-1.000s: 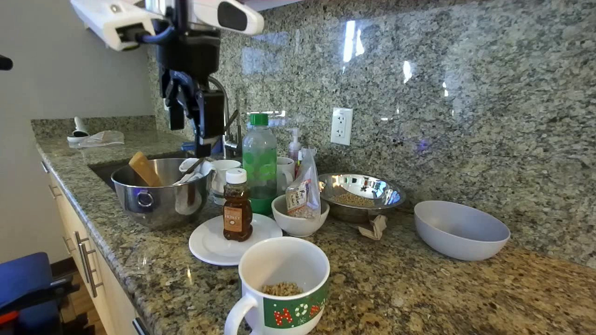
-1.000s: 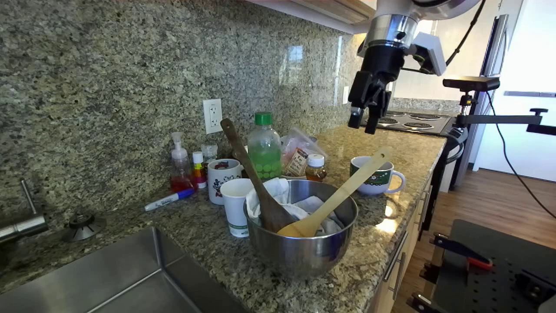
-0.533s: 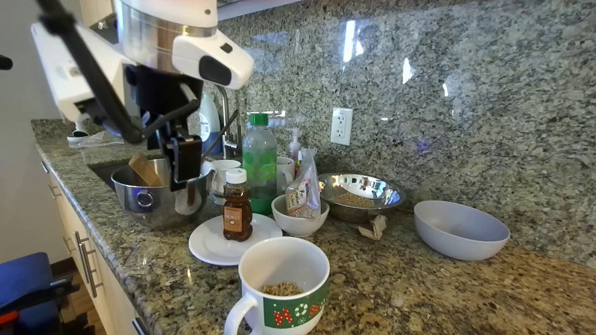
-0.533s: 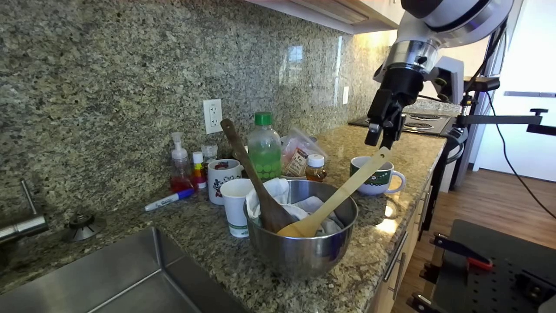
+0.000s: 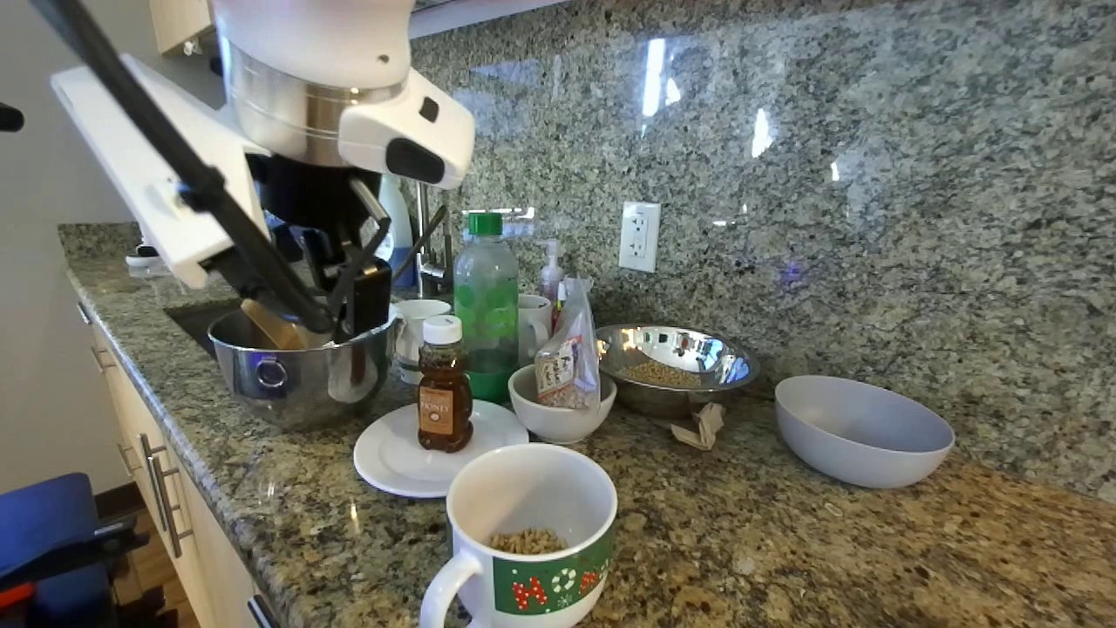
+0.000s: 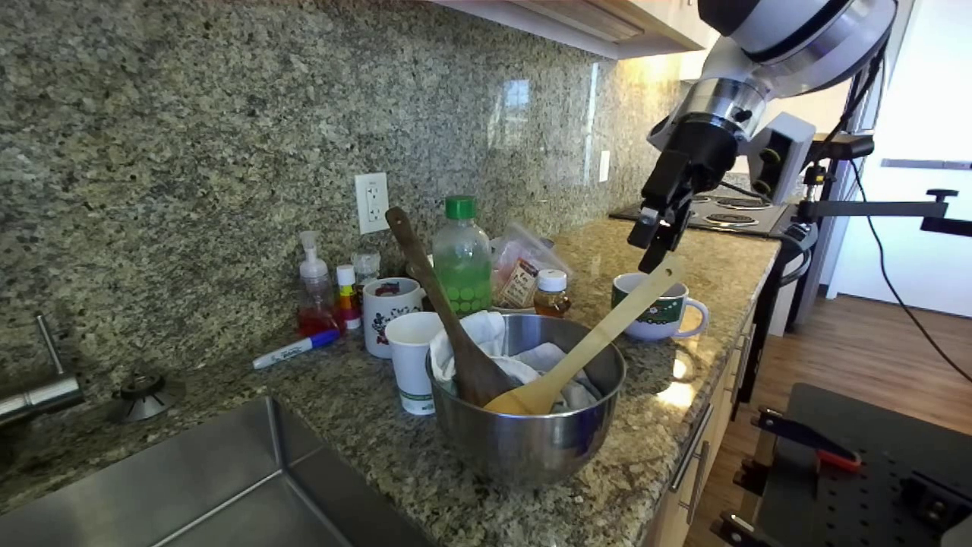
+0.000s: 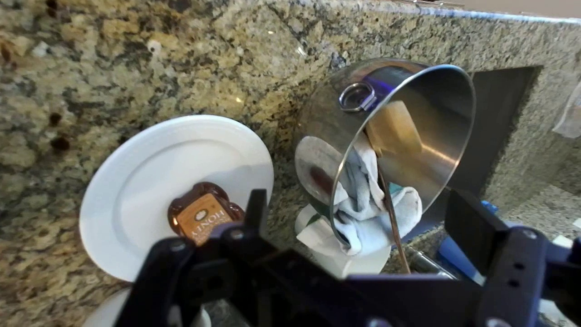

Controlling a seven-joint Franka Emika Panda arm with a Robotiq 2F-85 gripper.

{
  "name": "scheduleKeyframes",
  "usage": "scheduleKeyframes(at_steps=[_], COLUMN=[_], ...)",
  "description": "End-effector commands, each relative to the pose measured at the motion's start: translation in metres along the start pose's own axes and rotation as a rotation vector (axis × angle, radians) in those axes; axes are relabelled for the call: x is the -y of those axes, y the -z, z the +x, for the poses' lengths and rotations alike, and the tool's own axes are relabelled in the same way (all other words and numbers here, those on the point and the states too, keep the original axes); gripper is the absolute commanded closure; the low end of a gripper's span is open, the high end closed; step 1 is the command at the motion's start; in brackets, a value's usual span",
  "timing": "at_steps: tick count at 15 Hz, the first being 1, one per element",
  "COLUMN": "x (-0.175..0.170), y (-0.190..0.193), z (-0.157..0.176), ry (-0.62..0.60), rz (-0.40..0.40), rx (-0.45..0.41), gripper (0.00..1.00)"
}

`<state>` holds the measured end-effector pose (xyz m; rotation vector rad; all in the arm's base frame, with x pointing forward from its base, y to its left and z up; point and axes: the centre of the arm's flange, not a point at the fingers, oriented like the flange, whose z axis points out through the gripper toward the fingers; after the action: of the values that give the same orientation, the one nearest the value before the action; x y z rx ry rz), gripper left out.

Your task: Pick up the wooden spoon from the silver dish, stir in the silver bowl containing contents, and put the spoon back in the silver dish.

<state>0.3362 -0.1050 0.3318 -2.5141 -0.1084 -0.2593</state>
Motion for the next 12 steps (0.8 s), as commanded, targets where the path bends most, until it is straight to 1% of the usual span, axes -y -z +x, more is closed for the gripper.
scheduleKeyframes(at_steps=[1, 8, 12], x=[-0.006, -0.012, -0.004], y=[-0.024, -0.045, -0.049], z=[-0.009, -0.02, -0.025], ry=[0.051, 0.079, 0.096], rz=[0.068, 0.132, 0.137], rx=[-0.01, -0.001, 0.001], gripper=[0.0, 0.0, 0.0])
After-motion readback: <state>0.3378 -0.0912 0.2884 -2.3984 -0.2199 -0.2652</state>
